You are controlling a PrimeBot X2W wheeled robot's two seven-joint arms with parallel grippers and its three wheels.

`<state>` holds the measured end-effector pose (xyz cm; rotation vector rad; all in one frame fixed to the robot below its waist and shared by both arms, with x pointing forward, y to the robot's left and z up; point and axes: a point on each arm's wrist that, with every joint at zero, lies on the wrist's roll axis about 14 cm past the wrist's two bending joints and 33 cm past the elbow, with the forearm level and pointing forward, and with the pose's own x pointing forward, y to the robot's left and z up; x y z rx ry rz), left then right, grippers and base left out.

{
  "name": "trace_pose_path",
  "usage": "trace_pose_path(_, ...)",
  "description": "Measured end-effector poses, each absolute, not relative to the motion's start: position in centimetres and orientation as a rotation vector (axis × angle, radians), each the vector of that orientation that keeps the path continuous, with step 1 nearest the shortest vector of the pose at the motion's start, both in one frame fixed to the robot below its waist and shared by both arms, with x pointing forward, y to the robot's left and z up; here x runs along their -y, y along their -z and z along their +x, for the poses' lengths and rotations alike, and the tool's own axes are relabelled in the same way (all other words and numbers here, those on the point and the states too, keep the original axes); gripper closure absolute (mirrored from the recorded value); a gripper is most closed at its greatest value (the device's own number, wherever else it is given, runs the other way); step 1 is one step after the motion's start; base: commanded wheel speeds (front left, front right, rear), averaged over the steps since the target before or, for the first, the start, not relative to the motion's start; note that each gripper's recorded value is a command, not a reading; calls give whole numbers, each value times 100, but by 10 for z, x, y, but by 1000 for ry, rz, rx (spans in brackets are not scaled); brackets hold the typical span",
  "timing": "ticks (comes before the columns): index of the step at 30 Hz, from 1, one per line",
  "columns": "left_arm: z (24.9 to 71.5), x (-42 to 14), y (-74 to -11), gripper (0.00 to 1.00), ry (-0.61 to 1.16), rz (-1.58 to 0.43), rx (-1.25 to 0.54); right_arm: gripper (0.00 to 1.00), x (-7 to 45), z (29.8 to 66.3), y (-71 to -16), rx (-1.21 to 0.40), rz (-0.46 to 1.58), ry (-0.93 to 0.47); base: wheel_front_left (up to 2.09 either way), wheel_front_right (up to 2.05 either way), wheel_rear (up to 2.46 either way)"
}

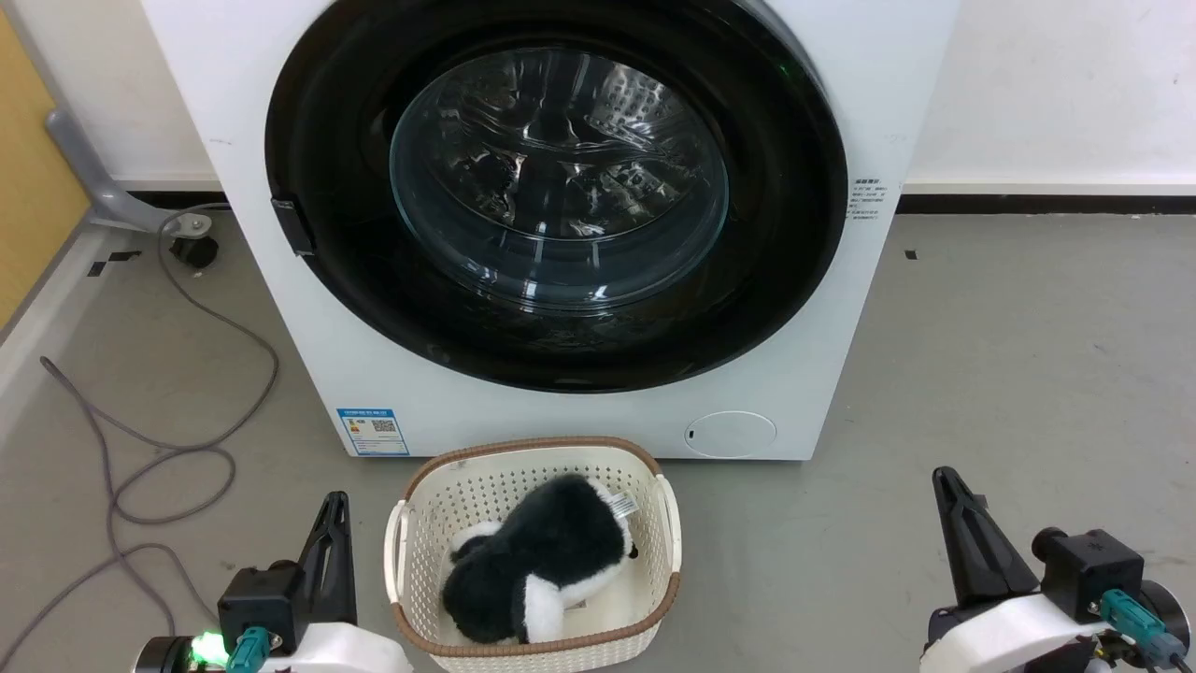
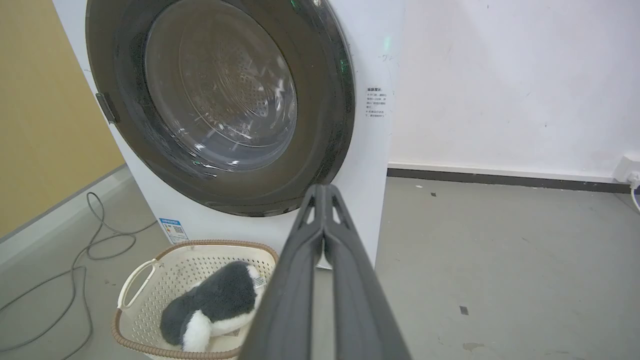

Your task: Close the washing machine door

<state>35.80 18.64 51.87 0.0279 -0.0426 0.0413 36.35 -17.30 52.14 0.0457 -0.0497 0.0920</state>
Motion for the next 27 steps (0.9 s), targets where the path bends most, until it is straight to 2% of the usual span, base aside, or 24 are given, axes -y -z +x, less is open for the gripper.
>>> trace_pose_path(27,363,-183,-520,100,-24,35,15,100,167,367,-523,24,6,-111,0,0,0)
